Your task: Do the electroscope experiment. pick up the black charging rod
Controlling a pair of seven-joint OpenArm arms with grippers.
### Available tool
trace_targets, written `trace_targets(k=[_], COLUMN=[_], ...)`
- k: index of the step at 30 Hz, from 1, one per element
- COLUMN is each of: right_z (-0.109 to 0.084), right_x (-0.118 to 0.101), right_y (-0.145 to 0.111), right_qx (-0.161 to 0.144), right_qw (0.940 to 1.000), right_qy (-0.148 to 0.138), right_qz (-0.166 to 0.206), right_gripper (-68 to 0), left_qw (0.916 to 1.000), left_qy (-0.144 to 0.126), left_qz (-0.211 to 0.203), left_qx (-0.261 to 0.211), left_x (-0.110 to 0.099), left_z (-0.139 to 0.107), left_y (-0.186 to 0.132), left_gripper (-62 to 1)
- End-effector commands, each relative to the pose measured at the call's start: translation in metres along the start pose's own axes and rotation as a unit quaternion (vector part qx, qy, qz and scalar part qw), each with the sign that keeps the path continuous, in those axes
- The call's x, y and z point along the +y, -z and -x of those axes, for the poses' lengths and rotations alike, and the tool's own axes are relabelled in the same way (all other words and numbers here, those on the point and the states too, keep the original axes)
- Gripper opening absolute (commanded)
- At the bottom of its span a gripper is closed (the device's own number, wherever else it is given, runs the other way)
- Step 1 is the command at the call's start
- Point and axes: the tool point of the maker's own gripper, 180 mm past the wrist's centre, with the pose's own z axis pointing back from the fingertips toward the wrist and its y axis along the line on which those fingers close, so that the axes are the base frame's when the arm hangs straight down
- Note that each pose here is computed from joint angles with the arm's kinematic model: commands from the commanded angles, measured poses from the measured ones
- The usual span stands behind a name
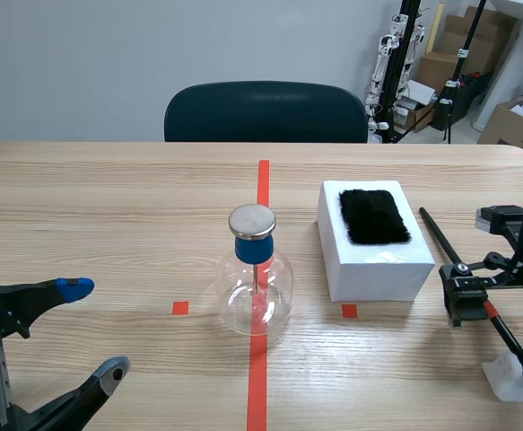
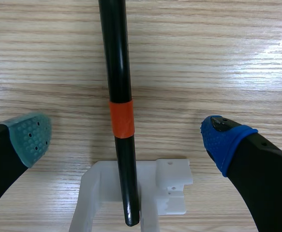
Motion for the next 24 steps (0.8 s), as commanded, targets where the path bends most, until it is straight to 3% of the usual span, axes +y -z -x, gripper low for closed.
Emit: trace_targets(k=[1,24], right_z=[-0.012,-0.018], right_x=[-0.006,0.006], right_y=[-0.008,-0.009], right_qx=[-0.016,-0.028], right_qw=[0.9999,0.9992], right_qy=[0.004,0.009], right_qz=[0.003,-0.027], right_gripper=[-3.5,-3.8], left_qw=[0.9998,0.9998], left_qy=[0.006,0.006], left_qz=[-0.001,-0.001], left_qx=[-0.019,-0.018], left_x=[0.004,0.004], left_z=[-0.009,-0.009], left_y=[0.005,0.005], left_gripper=[1.4,1.4])
